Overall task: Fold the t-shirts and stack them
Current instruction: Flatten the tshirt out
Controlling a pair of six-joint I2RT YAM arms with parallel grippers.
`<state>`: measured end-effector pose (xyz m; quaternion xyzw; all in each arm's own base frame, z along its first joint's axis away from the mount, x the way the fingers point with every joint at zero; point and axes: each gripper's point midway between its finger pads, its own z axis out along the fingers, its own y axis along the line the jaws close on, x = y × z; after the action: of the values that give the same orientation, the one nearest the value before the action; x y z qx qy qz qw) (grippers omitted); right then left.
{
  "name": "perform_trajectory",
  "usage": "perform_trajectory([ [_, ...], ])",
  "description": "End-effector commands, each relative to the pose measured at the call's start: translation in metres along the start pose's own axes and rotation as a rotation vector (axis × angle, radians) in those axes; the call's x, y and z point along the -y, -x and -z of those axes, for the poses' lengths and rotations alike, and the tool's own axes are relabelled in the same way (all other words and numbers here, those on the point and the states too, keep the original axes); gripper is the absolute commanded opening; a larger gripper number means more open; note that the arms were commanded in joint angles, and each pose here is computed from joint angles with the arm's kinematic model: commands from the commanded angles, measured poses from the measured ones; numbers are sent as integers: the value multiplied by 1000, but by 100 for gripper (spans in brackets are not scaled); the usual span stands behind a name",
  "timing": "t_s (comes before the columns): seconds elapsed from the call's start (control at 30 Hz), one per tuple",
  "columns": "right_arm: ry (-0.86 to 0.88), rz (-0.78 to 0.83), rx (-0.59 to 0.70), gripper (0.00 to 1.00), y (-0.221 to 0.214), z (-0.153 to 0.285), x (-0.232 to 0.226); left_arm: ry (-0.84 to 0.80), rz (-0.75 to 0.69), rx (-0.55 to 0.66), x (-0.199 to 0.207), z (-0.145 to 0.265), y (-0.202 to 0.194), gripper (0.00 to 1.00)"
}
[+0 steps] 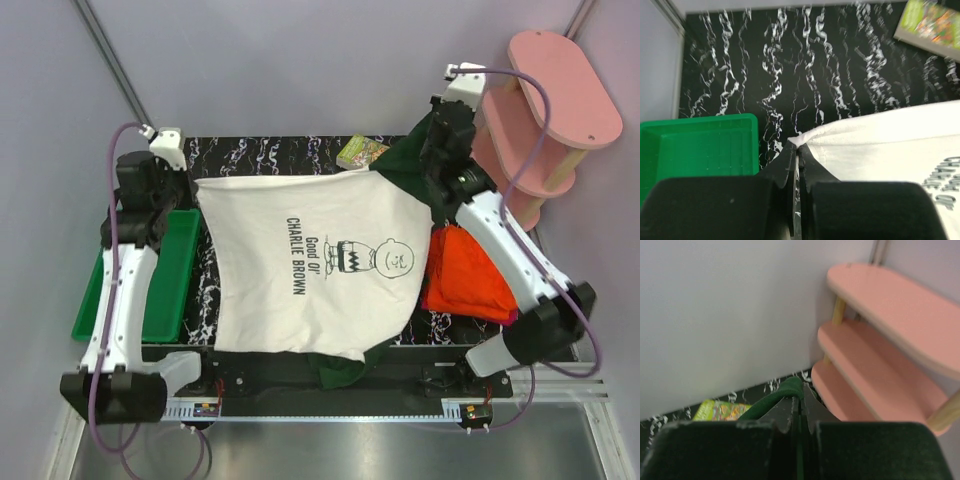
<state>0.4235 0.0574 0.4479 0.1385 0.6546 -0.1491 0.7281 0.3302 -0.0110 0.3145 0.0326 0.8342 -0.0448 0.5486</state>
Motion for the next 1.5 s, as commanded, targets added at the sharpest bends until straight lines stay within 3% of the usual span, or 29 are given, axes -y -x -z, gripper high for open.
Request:
perform_trajectory([
  [0.0,53,-50,-175,0,-88,-50,-42,82,-47,115,-27,-53,36,0],
  [0.3,62,48,-265,0,-169,-106,-95,122,-81,53,-50,-141,34,0],
  [0.6,68,97,-287,0,-210,-138,-124,195,-88,-2,-77,-215,27,0],
  [0.73,81,118,-280,0,-213,-153,-132,215,-83,-6,-83,-234,29,0],
  [1.23,183,-57,-193,0,-187,-184,-177,299,-64,-9,-115,-266,32,0],
  [1.47,196,-46,-229,0,-204,-182,-180,307,-59,-30,-118,-280,23,0],
])
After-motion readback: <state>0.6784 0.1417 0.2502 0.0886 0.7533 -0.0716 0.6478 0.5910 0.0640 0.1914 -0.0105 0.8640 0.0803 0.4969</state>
